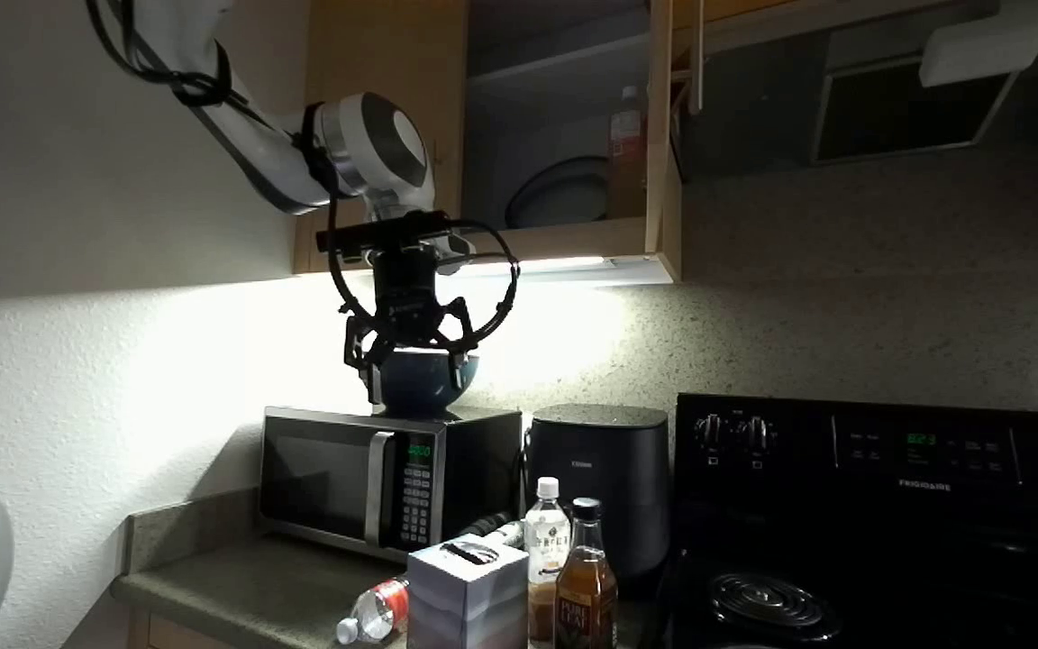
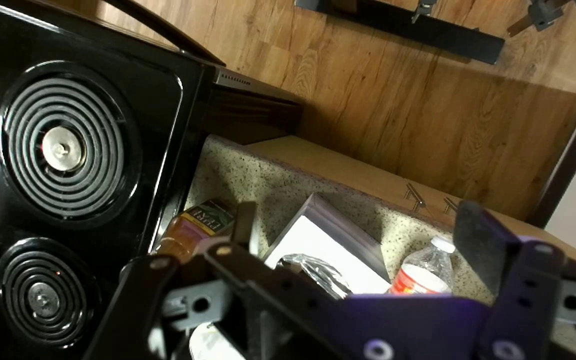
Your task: Put the box in the cabinet
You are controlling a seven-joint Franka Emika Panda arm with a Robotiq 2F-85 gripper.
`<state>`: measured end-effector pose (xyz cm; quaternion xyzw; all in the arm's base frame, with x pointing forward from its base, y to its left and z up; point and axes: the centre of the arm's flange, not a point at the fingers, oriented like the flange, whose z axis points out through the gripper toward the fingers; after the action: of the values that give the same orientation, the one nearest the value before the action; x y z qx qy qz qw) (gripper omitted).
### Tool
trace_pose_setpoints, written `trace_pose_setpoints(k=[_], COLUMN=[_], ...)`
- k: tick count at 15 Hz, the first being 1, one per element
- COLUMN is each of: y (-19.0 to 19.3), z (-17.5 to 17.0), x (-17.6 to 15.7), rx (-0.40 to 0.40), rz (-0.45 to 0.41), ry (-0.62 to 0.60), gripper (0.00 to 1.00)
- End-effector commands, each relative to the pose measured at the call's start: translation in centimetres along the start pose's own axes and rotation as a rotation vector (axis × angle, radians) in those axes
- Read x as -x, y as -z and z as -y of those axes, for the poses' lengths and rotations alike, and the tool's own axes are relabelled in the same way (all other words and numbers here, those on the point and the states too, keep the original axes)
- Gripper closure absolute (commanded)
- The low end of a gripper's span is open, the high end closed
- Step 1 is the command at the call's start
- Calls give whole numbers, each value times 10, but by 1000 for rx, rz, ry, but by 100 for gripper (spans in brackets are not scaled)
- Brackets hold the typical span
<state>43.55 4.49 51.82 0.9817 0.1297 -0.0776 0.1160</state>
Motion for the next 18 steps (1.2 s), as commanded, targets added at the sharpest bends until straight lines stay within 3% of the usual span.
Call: trace_pose_setpoints(k=[1, 4, 7, 15, 18], y=[-20, -43, -66, -71, -99], z=[8, 22, 36, 31, 36], x=[0, 1, 3, 2, -11], rx=[-76, -144, -162, -133, -126], rz=[63, 113, 172, 193, 210], ry=[-117, -263, -369, -362, -472], gripper=[0, 0, 0, 0, 0])
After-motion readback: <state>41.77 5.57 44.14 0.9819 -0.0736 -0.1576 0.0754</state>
